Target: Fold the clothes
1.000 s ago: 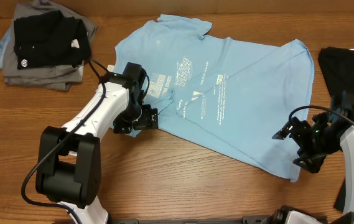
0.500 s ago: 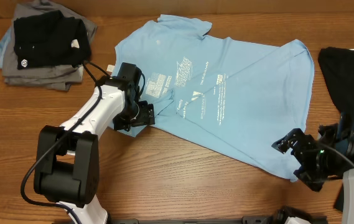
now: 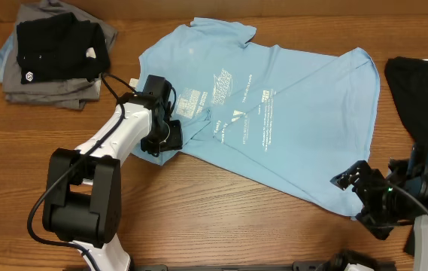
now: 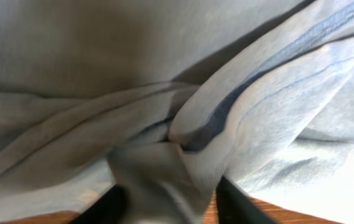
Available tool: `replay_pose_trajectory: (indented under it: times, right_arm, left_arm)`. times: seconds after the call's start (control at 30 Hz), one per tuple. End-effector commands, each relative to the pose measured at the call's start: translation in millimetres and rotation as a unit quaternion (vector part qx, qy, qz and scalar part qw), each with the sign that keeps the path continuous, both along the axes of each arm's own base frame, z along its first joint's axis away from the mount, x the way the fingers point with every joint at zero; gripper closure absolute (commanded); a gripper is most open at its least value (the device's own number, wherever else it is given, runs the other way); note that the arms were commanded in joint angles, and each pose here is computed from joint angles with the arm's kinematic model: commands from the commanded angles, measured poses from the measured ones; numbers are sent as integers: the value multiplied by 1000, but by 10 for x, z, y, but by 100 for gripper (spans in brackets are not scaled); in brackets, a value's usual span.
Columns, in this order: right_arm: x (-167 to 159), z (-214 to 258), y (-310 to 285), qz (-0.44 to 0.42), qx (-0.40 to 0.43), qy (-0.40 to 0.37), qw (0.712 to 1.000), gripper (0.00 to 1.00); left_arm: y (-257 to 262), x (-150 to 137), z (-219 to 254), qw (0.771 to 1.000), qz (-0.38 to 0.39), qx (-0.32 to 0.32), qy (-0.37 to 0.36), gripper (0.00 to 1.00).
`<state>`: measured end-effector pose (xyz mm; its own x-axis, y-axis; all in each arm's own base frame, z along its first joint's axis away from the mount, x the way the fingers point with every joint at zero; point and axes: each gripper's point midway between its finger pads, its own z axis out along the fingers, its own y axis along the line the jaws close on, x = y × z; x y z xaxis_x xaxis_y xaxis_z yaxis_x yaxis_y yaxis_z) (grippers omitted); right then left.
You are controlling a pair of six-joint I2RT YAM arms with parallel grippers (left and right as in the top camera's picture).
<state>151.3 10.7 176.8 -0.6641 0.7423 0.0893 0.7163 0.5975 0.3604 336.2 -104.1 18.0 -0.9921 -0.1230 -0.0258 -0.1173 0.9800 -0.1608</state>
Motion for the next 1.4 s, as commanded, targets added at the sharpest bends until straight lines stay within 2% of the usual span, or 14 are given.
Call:
replay_pose_trajectory:
  times: [0.0, 0.1, 0.3, 0.37, 0.57, 0.83, 1.07, 1.37]
  right_arm:
    - [-45, -29, -112, -37, -30, 13, 999, 0]
    - [-72, -49, -130, -57, -32, 26, 998, 0]
    - [-126, -298, -381, -105, -92, 69, 988, 0]
    - [-118, -443, -399, -118, -89, 92, 985, 0]
    - [-54, -855, -407, -165, -65, 158, 971, 0]
    - [107, -1124, -435, -188, -52, 173, 965, 0]
    - [-10, -1399, -455, -208, -62, 210, 953, 0]
    - [-13, -1560, -564, -224, -92, 200, 949, 0]
  left_arm:
    - [1, -21, -66, 1000, -5, -4, 7, 70]
    - [1, -14, -66, 1000, -5, -4, 5, 82]
    - [40, 22, -62, 1000, 9, -10, 3, 85]
    - [37, 45, -53, 1000, 13, -21, 1, 87]
    - [65, 45, -54, 1000, 12, -21, 1, 87]
    - [64, 46, -54, 1000, 12, -21, 1, 87]
    - [66, 37, -55, 1000, 12, -21, 3, 86]
    - [64, 36, -54, 1000, 12, -21, 3, 86]
